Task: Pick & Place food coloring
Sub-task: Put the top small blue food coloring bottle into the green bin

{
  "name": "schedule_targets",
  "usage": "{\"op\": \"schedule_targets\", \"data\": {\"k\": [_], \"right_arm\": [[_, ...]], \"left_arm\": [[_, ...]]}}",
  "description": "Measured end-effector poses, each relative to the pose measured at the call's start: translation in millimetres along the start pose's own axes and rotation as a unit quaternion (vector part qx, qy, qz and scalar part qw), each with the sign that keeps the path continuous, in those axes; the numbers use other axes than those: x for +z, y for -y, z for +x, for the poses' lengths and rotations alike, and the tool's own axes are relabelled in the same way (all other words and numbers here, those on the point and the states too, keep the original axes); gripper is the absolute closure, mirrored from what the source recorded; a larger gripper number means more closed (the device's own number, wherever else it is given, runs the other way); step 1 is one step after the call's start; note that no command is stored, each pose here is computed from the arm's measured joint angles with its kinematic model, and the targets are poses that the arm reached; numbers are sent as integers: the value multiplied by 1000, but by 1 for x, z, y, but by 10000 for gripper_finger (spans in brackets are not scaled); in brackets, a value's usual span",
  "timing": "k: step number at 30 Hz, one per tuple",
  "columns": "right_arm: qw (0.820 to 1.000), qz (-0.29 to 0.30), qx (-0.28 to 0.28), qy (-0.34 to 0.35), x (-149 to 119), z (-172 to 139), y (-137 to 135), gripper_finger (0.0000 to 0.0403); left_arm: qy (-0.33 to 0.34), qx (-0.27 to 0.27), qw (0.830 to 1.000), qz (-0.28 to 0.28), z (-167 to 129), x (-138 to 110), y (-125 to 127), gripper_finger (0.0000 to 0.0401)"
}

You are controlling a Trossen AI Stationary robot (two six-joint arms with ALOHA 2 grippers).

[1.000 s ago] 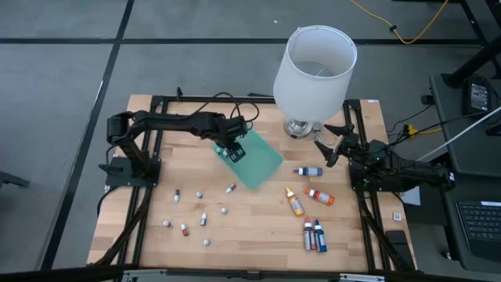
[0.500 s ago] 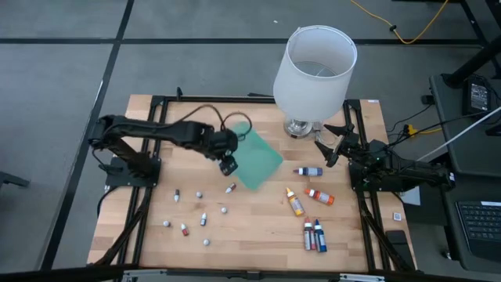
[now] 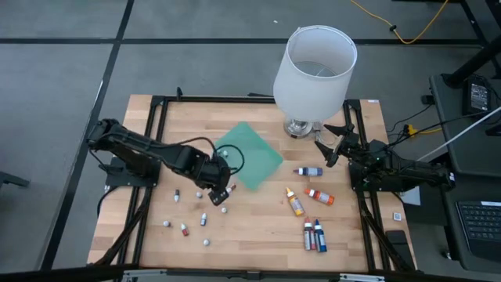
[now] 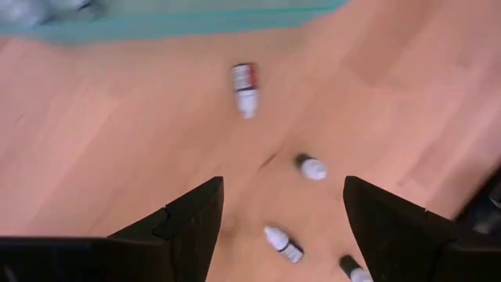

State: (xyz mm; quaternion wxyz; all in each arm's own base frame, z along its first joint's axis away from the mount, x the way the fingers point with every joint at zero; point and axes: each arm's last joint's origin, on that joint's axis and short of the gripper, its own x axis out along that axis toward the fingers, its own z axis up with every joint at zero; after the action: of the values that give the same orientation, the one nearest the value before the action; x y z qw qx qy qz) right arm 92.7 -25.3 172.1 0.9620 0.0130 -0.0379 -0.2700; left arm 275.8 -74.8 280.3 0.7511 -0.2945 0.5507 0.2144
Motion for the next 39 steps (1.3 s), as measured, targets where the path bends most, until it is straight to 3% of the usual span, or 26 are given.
{"op": "schedule_targets", "data": {"k": [9, 18, 39], "right_arm": [[1000, 0, 0, 0, 0, 0, 0, 6], [1000, 0, 0, 0, 0, 0, 0, 6], [1000, 0, 0, 0, 0, 0, 0, 6]], "left_arm": [[23, 76, 997, -15, 1, -32, 7, 146], [-3, 125, 992, 8, 29, -48, 9, 146], [-45, 139, 989, 27, 78, -69, -18, 146]]}}
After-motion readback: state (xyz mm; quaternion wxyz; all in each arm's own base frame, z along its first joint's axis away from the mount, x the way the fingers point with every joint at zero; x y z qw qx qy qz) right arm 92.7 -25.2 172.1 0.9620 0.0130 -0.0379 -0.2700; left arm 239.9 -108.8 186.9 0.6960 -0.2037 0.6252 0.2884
